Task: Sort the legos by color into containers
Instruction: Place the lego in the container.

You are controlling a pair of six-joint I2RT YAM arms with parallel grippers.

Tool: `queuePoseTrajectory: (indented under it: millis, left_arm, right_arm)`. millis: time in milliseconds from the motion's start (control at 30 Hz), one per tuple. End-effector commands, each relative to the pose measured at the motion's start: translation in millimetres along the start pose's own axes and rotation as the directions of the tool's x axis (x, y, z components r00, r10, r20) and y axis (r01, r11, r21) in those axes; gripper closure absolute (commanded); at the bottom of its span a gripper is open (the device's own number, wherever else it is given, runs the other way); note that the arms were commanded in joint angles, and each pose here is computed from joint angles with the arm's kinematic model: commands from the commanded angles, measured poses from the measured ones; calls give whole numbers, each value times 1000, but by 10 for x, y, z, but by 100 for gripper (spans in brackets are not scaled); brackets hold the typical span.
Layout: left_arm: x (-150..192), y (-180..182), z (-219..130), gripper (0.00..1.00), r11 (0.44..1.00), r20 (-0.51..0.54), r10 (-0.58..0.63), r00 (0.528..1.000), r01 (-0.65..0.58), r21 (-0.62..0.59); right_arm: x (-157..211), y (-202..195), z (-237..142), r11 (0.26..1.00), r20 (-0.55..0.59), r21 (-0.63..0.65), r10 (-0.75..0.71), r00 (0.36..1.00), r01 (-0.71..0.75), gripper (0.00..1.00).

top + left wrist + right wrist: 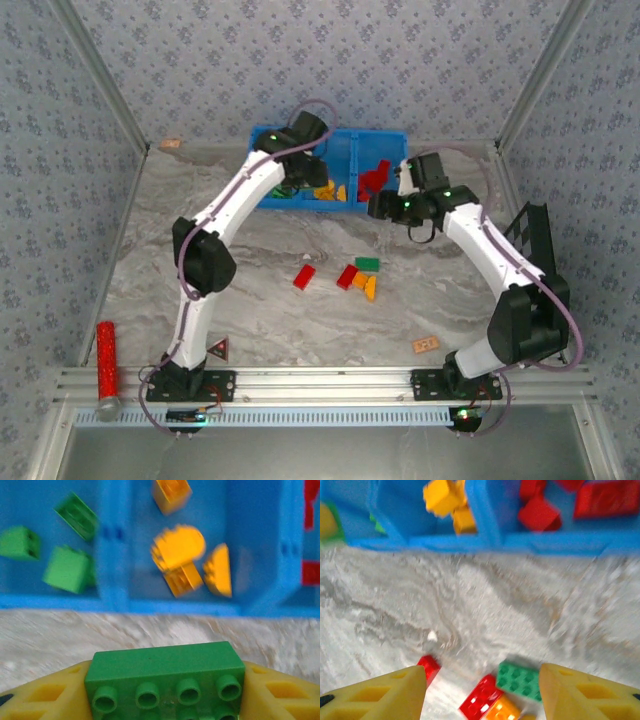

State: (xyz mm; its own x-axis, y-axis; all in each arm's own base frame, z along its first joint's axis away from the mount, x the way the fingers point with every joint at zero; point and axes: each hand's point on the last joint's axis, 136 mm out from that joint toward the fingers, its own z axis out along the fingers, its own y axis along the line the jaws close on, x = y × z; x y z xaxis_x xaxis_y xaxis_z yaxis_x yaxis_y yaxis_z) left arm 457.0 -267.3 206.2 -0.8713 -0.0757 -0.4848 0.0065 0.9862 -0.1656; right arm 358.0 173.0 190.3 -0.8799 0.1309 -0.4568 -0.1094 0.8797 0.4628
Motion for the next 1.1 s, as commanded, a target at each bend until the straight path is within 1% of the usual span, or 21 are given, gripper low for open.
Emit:
queuePoseTrajectory:
  millis: [0,100,200,333,400,533,767,867,1067]
  left_arm:
    - [-407,277,-114,49,999,123,2,992,3,-39]
    - [-533,489,53,49,997,140,-4,990,14,-70]
    - [-583,716,273,49,994,140,-35,990,49,-95]
    - [-618,911,543,49,990,146,-95,985,108,-86]
    - [-628,993,675,49,988,132,-108,985,121,-91]
    - [-632,1092,877,48,987,112,-122,986,133,-92]
    - [-584,1216,1153,47,985,70,-150,986,155,-79]
    - [-548,1218,1225,46,985,56,-154,987,158,-75]
    - [-553,1150,1257,40,984,49,-174,984,175,-37]
  right_arm:
    - [257,72,76,990,-60,51,132,990,-129,36]
    - [445,172,197,981,-111,79,184,977,-176,35]
    - [648,245,290,967,-166,111,247,955,-231,30]
    - [873,283,377,950,-224,174,296,929,-260,30]
    - [969,290,413,937,-241,210,328,914,-281,32]
    - [1142,343,484,916,-259,260,372,892,-307,34]
    - [1385,371,635,889,-275,330,413,868,-319,34]
    - [1454,353,697,880,-284,356,423,860,-315,34]
    - [1554,280,775,865,-294,411,423,857,-286,35]
